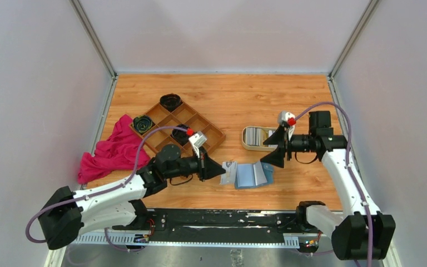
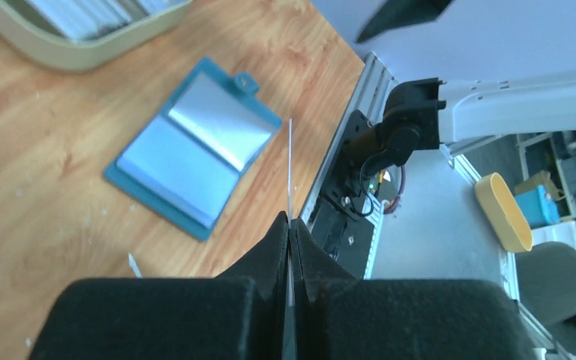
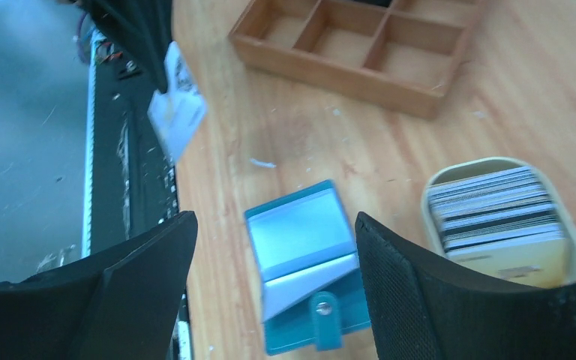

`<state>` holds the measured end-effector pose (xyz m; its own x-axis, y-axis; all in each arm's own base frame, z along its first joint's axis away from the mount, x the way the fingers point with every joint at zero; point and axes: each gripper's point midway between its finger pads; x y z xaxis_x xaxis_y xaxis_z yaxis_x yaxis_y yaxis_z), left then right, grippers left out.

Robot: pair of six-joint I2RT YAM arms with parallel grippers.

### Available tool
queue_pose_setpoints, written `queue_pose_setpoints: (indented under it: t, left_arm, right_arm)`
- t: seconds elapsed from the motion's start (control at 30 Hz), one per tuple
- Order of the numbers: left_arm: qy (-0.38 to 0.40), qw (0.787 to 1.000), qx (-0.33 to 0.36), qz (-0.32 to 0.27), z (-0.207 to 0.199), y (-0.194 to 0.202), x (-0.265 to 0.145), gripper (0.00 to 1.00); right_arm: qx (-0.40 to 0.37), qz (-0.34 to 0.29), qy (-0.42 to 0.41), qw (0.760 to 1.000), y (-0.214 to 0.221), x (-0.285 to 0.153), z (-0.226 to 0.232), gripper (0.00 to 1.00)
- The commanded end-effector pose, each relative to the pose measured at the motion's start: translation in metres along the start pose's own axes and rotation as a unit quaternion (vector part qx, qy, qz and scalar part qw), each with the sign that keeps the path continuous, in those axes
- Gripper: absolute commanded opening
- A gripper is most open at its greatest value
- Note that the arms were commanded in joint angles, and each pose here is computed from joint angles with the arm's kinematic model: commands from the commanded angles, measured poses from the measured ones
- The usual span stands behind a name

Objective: Put the credit cards into the card holder
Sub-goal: Insert the credit card into the card holder.

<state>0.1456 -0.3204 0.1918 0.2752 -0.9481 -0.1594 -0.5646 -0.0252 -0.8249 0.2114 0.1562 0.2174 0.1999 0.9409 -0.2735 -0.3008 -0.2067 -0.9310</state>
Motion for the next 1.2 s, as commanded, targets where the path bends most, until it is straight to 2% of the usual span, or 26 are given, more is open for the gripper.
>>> queue_pose_setpoints:
  t: [0.0, 0.27, 0.47, 0.63, 0.8, 0.87, 1.0, 1.17]
  left_arm:
    - [0.011, 0.996, -0.028, -0.085, -0.006, -0.005, -0.015, 0.00]
    - [0.010, 0.990, -0.070, -0.123, 0.006, 0.013, -0.020, 0.00]
    - [0.045, 0.984, -0.091, -0.144, 0.003, 0.010, -0.002, 0.00]
    - [0.074, 0.979, -0.120, -0.146, 0.003, 0.011, 0.021, 0.00]
    - [0.054, 0.976, -0.167, -0.127, 0.019, 0.026, 0.041, 0.00]
    - [0.042, 0.975, -0.183, -0.120, 0.026, 0.032, 0.044, 0.00]
    - [0.007, 0.973, -0.212, -0.097, 0.041, 0.049, 0.050, 0.00]
    - [0.002, 0.969, -0.235, -0.081, 0.047, 0.059, 0.062, 0.00]
  right_arm:
    - [-0.035, 0.024, -0.030, 0.999, 0.032, 0.007, 0.030, 0.82]
    - [0.017, 0.031, -0.056, 0.998, 0.053, 0.019, 0.035, 0.83]
    - [0.097, 0.036, -0.086, 0.991, 0.057, 0.033, 0.034, 0.81]
    - [0.125, 0.055, -0.074, 0.988, 0.067, 0.037, 0.026, 0.79]
    - [0.112, 0.114, -0.004, 0.987, 0.086, 0.032, 0.000, 0.74]
    - [0.088, 0.136, -0.001, 0.987, 0.090, 0.027, -0.001, 0.72]
    - [0.060, 0.170, 0.001, 0.984, 0.103, 0.021, -0.001, 0.62]
    - [0.048, 0.208, -0.018, 0.977, 0.114, 0.026, 0.002, 0.50]
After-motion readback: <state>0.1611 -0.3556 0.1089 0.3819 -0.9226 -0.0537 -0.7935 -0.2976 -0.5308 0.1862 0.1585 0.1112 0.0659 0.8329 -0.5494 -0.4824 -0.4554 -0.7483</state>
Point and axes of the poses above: each gripper's point midway between its finger pads, its own x axis out along the fingers, its own z axis along the line the jaws close on, y = z × x, and after that the axes turned 4 degrees about x, right-handed
